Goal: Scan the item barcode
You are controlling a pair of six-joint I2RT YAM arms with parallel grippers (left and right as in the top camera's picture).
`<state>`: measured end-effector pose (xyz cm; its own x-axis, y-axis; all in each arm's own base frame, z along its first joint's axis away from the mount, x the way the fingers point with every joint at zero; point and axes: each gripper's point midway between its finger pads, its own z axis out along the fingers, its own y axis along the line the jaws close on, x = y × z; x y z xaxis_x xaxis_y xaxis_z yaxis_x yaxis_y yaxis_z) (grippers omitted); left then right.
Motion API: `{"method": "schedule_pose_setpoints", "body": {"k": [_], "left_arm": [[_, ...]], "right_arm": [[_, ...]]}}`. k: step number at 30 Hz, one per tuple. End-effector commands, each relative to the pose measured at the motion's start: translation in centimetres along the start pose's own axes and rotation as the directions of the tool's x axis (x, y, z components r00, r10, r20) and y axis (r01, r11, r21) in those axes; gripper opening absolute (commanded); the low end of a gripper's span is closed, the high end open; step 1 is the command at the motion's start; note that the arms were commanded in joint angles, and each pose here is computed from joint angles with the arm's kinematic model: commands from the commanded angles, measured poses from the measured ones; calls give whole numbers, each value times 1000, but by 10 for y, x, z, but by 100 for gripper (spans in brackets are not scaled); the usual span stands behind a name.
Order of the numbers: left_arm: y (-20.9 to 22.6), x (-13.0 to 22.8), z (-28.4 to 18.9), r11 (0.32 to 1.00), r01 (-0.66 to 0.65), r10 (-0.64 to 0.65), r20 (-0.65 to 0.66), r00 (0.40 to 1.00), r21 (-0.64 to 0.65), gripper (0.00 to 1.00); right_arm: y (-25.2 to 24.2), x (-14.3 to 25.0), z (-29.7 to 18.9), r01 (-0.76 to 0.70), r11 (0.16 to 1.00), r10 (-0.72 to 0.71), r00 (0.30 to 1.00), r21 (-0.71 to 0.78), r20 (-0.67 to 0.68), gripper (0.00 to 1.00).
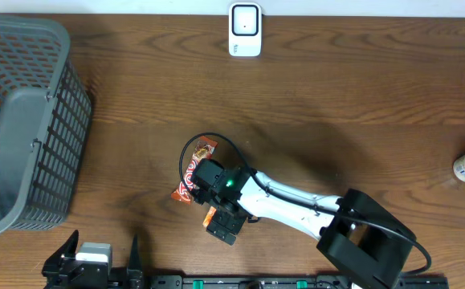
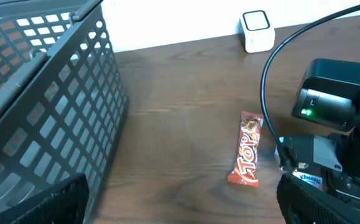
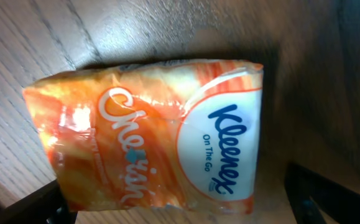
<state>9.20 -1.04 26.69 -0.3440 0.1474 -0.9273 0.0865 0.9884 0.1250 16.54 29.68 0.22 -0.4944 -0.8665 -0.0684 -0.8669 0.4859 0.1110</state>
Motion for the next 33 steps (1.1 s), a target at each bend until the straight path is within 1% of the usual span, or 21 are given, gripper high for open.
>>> {"method": "schedule_pose_setpoints", "body": {"k": [1,7,14,16,19,21,26,32,33], "left_arm": [[1,-1,-2,1000,-4,4,7,1000,-8,96],[1,-1,-2,1000,-4,4,7,1000,-8,96],[1,-1,-2,1000,-4,4,7,1000,-8,96],[1,-1,-2,1000,-4,4,7,1000,-8,97],[1,-1,-2,1000,-4,4,7,1000,-8,96],[1,-1,-2,1000,-4,4,7,1000,-8,97],[1,-1,-2,1000,-4,4,7,1000,-8,97],[1,-1,-2,1000,-4,4,7,1000,-8,96],[1,-1,-2,1000,-4,4,7,1000,-8,96]], "right_arm": [[3,-5,0,41,999,-40,999,-11,32,99],[4,-14,1,48,999,-47,997,-13,68,99],[9,-7,24,41,997,-40,999,-63,10,99],[10,-2,33,36,997,-38,999,-75,-16,92],[13,4,44,35,996,-40,998,-87,-53,84],[15,5,46,40,995,-45,997,-87,-59,75],[16,7,46,13,996,-18,998,-87,-68,73],[16,7,43,-7,996,0,997,-87,-79,64],[18,6,41,-8,996,0,997,-93,-83,61]]}}
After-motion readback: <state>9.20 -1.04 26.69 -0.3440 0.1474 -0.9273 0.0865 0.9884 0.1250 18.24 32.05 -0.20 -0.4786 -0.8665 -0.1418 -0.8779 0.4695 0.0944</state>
